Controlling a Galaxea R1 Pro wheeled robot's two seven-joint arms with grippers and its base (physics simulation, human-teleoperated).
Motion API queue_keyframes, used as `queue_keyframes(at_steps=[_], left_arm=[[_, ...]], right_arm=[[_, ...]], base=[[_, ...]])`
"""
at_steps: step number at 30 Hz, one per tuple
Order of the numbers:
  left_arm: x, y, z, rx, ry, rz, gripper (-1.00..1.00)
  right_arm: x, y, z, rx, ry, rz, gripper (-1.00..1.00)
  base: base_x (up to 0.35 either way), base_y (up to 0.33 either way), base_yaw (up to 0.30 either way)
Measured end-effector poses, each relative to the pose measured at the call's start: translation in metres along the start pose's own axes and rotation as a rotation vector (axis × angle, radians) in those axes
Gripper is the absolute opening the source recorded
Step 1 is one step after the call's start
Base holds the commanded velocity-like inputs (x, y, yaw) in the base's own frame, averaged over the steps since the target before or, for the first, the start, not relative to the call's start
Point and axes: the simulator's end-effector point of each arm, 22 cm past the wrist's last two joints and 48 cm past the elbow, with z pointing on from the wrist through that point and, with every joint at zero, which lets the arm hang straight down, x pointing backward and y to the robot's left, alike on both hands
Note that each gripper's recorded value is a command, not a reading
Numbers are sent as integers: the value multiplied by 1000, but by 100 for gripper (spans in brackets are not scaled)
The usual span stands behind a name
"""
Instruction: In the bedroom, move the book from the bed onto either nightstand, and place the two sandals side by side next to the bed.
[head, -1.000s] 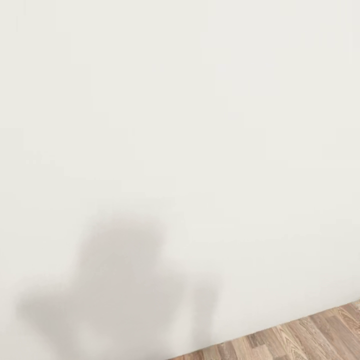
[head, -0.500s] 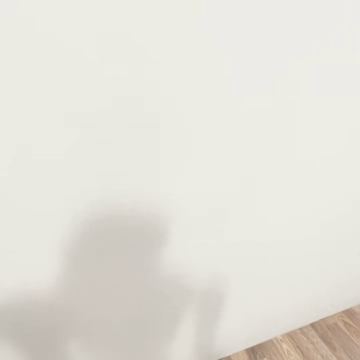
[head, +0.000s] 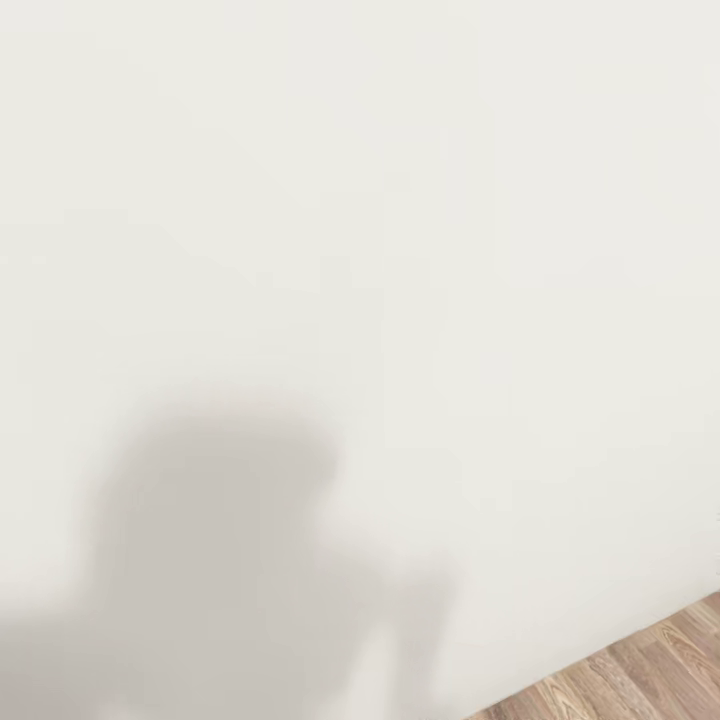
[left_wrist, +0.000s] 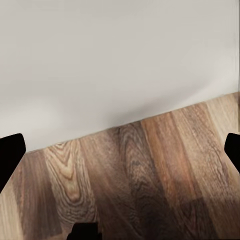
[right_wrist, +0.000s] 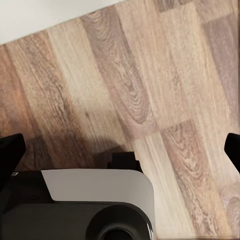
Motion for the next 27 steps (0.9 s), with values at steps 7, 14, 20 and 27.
queue_keyframes(at_steps=[7, 14, 20, 27], left_arm=[[0, 0, 0, 0, 0, 0, 100], [0, 0, 0, 0, 0, 0, 100], [0, 0, 0, 0, 0, 0, 100], [0, 0, 0, 0, 0, 0, 100]], right_arm=[[0, 0, 0, 0, 0, 0, 100], [0, 0, 0, 0, 0, 0, 100], [0, 0, 0, 0, 0, 0, 100], [0, 0, 0, 0, 0, 0, 100]], base=[[1, 0, -211], [0, 0, -213], [0, 0, -213], [0, 0, -213]])
